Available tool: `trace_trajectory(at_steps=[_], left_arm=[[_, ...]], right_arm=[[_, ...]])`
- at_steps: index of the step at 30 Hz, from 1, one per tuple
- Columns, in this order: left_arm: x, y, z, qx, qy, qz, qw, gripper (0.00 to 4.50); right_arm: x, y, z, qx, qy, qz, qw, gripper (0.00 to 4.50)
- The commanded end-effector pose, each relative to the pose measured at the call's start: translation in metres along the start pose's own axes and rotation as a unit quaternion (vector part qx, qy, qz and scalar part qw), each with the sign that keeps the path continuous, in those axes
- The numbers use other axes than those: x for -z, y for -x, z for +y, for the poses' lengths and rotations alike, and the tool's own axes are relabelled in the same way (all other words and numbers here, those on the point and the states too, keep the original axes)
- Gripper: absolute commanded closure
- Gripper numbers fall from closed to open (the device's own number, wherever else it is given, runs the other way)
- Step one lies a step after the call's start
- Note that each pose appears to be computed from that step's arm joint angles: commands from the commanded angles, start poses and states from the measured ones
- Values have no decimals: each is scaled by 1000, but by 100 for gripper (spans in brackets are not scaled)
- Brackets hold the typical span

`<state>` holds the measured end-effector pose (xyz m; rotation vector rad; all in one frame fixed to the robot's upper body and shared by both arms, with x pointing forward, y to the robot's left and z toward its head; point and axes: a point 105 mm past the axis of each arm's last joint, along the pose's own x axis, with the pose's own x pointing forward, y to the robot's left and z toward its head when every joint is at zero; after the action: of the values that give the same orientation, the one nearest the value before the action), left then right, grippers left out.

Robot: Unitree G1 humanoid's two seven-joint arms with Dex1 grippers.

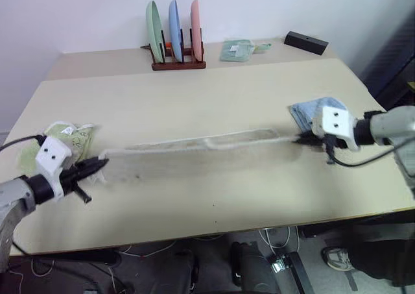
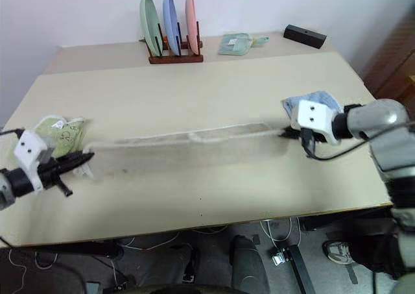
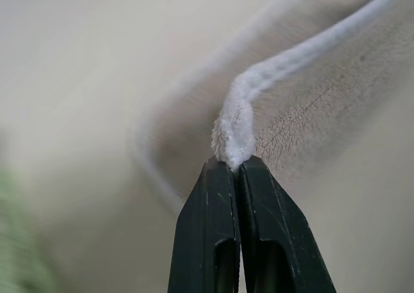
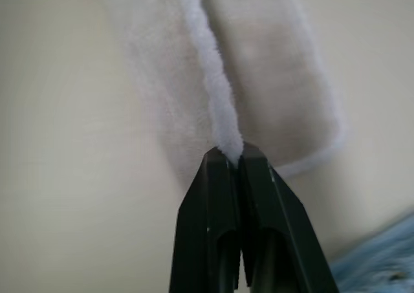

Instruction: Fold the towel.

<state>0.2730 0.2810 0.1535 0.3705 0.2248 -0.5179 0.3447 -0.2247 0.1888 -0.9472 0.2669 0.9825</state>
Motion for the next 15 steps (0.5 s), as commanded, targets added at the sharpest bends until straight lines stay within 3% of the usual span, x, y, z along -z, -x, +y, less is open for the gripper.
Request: trace_trajectory(at_steps=[1, 15], left_arm=[[1, -18, 21, -44, -15, -3, 999, 450], [22, -40, 24, -30, -4, 23, 999, 450]], right_arm=[[12, -17, -20, 40, 38, 32, 998, 447], [17, -55, -34, 46, 38, 14, 998, 447]])
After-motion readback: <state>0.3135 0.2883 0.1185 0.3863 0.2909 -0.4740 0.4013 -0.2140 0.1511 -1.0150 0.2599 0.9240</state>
